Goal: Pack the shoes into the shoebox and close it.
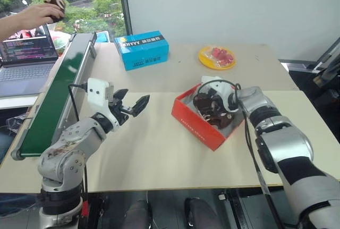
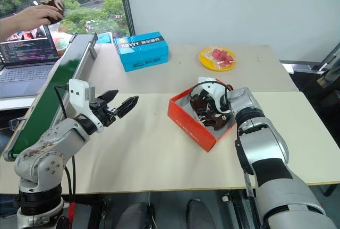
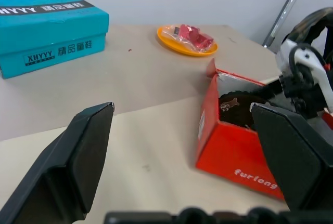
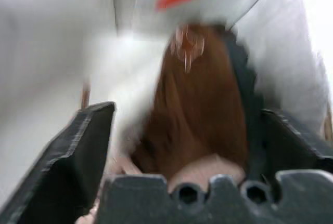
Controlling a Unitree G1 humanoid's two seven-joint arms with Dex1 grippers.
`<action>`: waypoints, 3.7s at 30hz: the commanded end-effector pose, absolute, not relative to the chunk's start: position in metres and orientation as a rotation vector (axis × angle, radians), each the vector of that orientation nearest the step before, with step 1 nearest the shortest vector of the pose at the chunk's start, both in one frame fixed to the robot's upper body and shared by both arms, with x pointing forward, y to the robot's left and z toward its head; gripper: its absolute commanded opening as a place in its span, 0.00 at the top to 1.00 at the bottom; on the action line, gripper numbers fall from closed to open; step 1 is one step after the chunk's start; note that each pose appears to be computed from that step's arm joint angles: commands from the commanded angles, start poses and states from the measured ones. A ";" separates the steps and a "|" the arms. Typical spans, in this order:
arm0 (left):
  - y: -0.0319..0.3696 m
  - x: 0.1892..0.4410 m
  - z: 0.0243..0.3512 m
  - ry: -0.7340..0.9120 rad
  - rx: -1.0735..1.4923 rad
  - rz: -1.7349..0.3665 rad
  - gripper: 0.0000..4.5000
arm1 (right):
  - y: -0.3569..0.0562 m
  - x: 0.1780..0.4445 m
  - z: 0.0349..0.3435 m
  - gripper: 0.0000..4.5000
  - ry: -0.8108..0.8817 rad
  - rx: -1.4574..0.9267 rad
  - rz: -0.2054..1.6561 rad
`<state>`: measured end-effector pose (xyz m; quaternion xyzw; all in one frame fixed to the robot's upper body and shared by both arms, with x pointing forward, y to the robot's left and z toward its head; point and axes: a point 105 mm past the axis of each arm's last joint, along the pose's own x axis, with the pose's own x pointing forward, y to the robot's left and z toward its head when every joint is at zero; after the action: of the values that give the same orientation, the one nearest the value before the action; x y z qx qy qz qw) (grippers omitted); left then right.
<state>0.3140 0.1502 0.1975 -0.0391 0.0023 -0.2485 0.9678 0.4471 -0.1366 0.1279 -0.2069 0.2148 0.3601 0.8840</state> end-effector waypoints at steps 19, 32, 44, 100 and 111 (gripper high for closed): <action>0.255 0.309 0.183 -0.067 -0.025 -0.012 0.00 | -0.059 0.367 0.180 0.00 0.031 -0.076 0.980; 0.306 0.294 0.167 -0.116 -0.025 0.250 0.00 | -0.028 0.366 0.167 0.00 -0.057 0.002 0.897; 0.327 0.287 0.150 -0.091 0.073 0.243 0.00 | -0.020 0.355 0.147 0.00 -0.050 -0.091 0.964; 0.231 0.370 0.259 -0.178 -0.217 -0.258 0.93 | -0.041 0.377 0.233 0.00 -0.030 0.549 0.887; 0.117 0.366 0.274 -0.174 -0.241 -0.605 0.93 | -0.057 0.395 0.254 0.00 0.066 0.888 0.789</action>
<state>0.3730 0.1277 0.2520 -0.1244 -0.0493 -0.2744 0.9523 0.4010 -0.0608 0.2320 0.4096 0.0548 0.3476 0.8417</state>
